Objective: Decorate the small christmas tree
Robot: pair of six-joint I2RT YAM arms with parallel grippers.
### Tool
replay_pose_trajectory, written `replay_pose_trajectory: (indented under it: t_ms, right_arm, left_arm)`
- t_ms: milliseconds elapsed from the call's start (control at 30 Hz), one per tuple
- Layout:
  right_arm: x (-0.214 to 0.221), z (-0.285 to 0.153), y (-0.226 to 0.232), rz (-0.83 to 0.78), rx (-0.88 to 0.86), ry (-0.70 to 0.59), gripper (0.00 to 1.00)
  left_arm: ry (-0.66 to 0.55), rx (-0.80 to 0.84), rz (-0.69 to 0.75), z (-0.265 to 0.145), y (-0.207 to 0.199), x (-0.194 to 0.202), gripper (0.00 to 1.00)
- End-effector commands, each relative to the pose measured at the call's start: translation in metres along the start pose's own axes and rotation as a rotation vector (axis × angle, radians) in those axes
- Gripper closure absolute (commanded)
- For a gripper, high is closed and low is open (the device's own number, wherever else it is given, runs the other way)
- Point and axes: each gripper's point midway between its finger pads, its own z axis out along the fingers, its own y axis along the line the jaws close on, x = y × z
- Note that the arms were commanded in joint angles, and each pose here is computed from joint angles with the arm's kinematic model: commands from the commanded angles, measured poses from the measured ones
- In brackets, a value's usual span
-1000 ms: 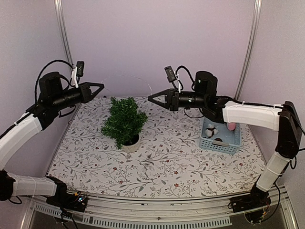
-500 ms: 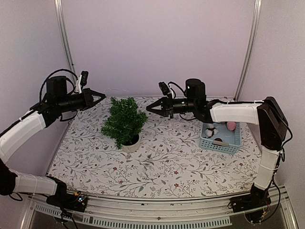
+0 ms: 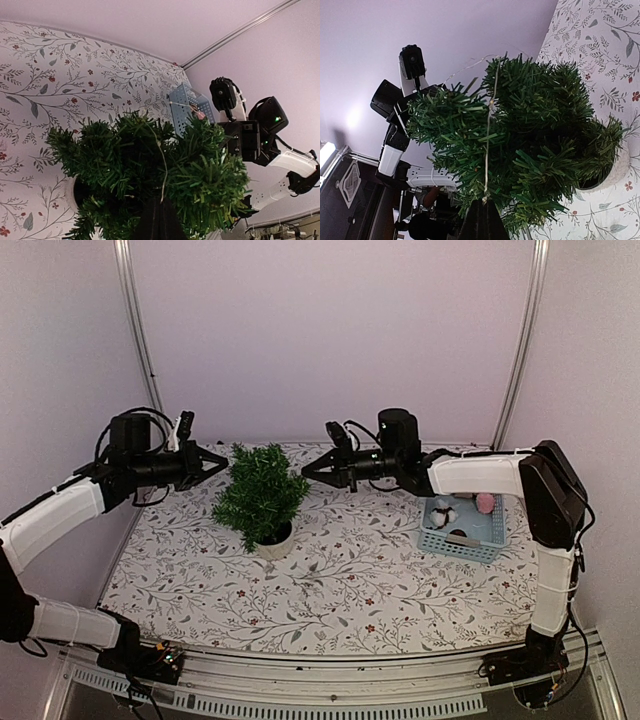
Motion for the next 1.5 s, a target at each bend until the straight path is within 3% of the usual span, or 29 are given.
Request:
replay_pose_trajectory:
  t_ms: [0,500,933,1467]
  right_arm:
    - [0.003,-0.002,0.01,-0.004,-0.028,0.038,1.0]
    - [0.028,0.004,0.008,0.012,-0.023,0.127,1.0]
    - [0.026,0.019,-0.011,0.016,0.012,0.146,1.0]
    - [0.038,0.032,-0.048,0.015,0.096,0.176,1.0]
  left_arm:
    - [-0.011,0.035,-0.019,-0.007,-0.007,0.001,1.0]
    - [0.039,0.015,-0.02,0.018,0.017,0.025,1.0]
    - [0.112,-0.061,0.071,0.042,0.025,0.033,1.0]
    - [0.158,-0.125,0.08,0.053,0.044,0.05,1.0]
